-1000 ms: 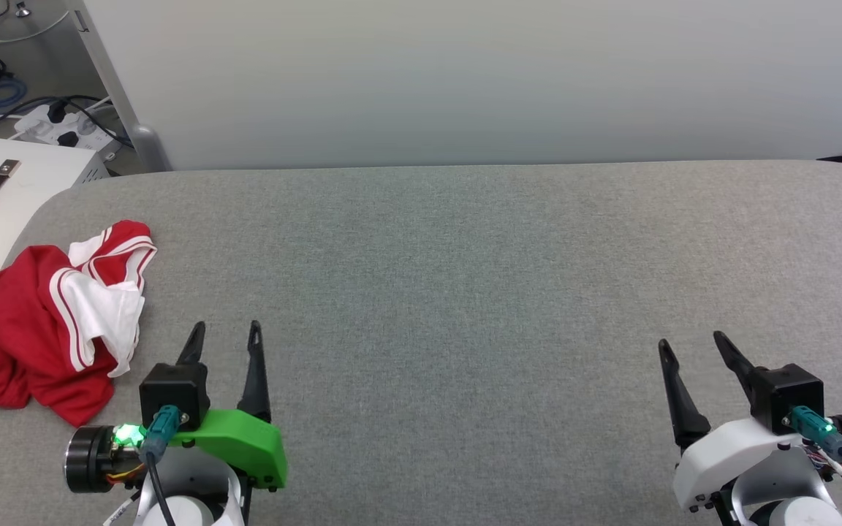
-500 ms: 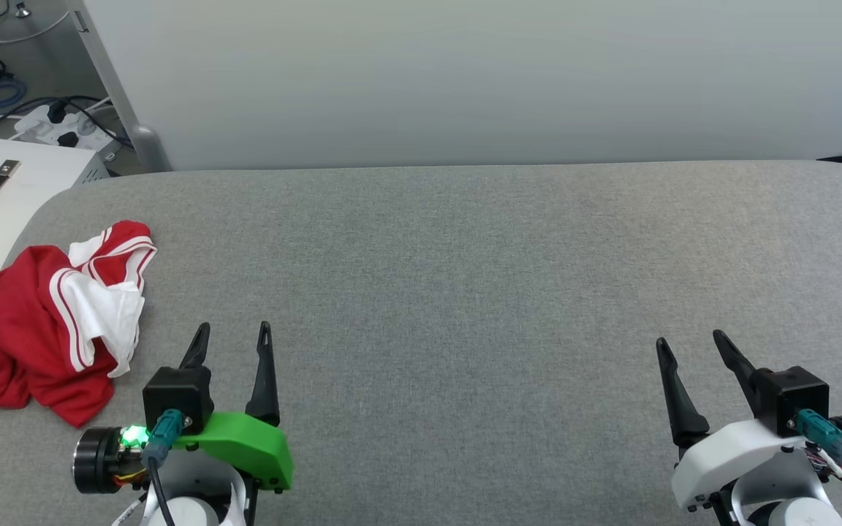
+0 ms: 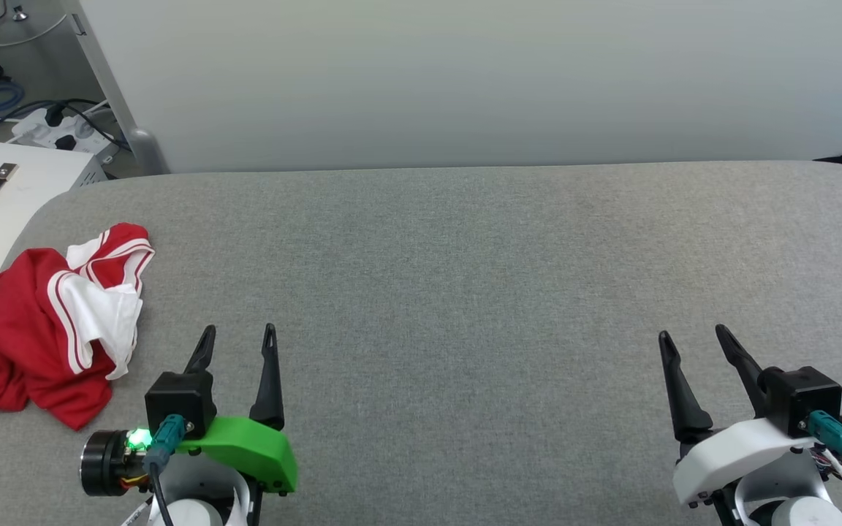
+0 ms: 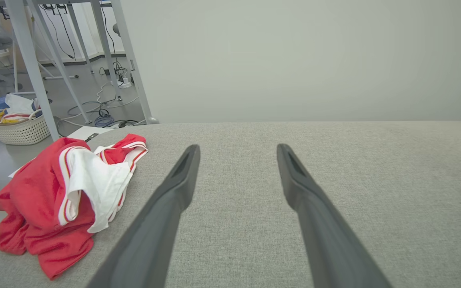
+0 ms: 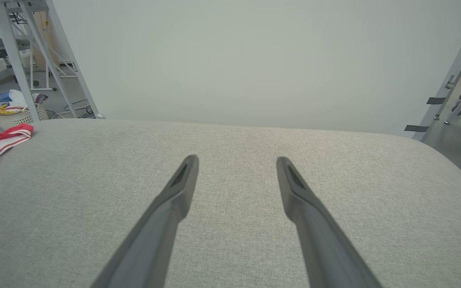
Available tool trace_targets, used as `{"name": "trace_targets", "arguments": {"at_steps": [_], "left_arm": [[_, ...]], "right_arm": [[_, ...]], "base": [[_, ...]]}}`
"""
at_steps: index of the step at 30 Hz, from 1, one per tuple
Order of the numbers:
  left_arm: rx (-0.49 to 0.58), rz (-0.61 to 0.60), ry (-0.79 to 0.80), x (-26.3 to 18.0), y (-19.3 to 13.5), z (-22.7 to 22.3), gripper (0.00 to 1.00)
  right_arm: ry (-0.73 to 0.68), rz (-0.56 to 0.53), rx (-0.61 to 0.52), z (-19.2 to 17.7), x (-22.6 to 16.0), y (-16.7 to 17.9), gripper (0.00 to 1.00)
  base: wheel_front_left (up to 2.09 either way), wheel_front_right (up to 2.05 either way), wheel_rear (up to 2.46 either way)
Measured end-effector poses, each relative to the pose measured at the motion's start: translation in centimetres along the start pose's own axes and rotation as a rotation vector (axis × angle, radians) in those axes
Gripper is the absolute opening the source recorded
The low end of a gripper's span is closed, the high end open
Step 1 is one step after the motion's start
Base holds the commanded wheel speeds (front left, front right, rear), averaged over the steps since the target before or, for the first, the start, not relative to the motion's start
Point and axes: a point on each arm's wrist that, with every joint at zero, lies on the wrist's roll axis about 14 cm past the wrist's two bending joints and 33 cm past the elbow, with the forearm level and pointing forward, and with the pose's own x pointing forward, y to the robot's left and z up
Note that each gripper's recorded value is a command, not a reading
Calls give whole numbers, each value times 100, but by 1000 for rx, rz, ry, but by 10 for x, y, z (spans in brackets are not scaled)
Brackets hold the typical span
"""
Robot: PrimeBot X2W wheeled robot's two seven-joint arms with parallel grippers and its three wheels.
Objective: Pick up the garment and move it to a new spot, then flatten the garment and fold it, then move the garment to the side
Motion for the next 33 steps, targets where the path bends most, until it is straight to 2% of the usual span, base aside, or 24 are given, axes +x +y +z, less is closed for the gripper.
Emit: {"name": "trace_targets", "arguments": {"at_steps": [21, 33], "left_arm": [[-42, -11, -3, 0, -3, -7, 100], [-55, 57, -27, -3, 20, -3, 100]], "right_arm": [[-54, 3, 40, 14, 1, 1, 100], [-58, 95, 51, 15, 14, 31, 100]], "base": [[0, 0, 0], [0, 0, 0]]}}
